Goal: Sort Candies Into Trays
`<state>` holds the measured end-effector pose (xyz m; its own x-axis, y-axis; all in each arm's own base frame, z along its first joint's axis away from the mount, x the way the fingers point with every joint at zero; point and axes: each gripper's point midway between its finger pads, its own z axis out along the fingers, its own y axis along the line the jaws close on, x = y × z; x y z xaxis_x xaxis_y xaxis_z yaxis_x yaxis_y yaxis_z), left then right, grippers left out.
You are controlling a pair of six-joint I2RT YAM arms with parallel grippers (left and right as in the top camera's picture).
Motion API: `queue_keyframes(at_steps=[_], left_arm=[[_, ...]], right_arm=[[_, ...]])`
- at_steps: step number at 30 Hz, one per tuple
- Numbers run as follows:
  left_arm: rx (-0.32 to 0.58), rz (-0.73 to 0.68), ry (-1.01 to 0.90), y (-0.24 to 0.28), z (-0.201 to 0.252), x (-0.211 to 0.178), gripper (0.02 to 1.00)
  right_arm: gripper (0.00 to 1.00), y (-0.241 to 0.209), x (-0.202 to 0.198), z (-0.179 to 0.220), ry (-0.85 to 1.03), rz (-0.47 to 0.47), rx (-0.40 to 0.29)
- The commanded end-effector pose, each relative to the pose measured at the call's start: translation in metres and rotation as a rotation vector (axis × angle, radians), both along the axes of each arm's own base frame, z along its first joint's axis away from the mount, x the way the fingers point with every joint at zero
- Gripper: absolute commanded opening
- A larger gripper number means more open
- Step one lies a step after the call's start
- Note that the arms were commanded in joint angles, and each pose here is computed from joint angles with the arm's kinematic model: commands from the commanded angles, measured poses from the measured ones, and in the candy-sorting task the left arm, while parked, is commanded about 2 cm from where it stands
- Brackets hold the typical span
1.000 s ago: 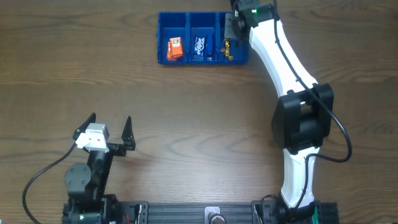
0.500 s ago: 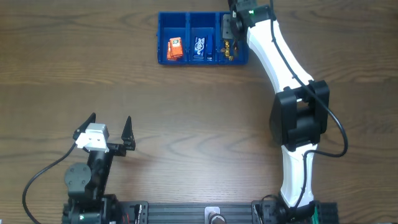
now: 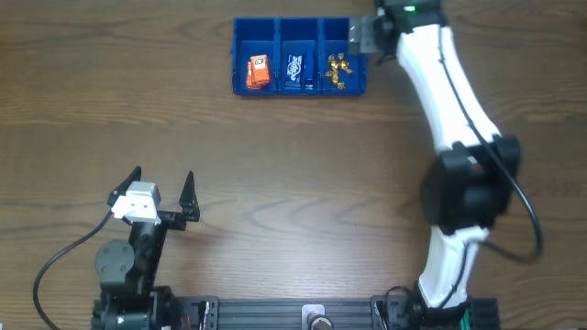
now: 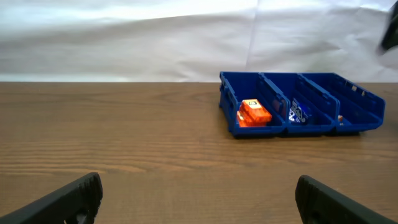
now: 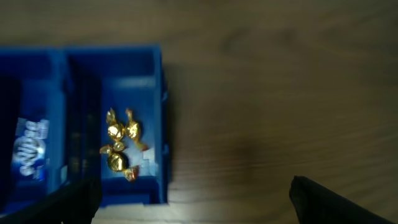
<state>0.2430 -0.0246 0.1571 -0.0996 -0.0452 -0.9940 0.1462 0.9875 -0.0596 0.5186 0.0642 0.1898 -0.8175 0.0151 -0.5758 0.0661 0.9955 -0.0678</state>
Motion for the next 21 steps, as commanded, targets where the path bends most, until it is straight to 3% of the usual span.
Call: queue_keyframes(at_steps=[1,5,9,11,15,21], left_arm=[[0.001,-0.005,0.046,0.0,-0.016,-0.001,0.998],[0.001,-0.005,0.046,0.0,-0.016,-0.001,0.998],[0.001,-0.004,0.046,0.0,-0.016,-0.001,0.998],[0.001,-0.004,0.046,0.0,-0.016,-0.001,0.996],[0.001,-0.004,0.046,0.0,-0.016,-0.001,0.998],[0.001,-0.004,0.046,0.0,-0.016,-0.001,0.998]], right_arm=[[1.0,-0.027,-0.042,0.1,-0.227,0.005,-0.047],[1.0,-0.054,-0.088,0.128,-0.367,-0.041,-0.03],[1.0,-0.078,-0.157,0.128,-0.453,-0.062,-0.054],[0.998,-0.081,-0.185,0.119,-0.482,-0.063,-0.051],[0.998,-0.075,-0.232,0.093,-0.578,-0.005,0.024],[0.998,-0.069,-0.277,0.046,-0.704,0.036,0.067]])
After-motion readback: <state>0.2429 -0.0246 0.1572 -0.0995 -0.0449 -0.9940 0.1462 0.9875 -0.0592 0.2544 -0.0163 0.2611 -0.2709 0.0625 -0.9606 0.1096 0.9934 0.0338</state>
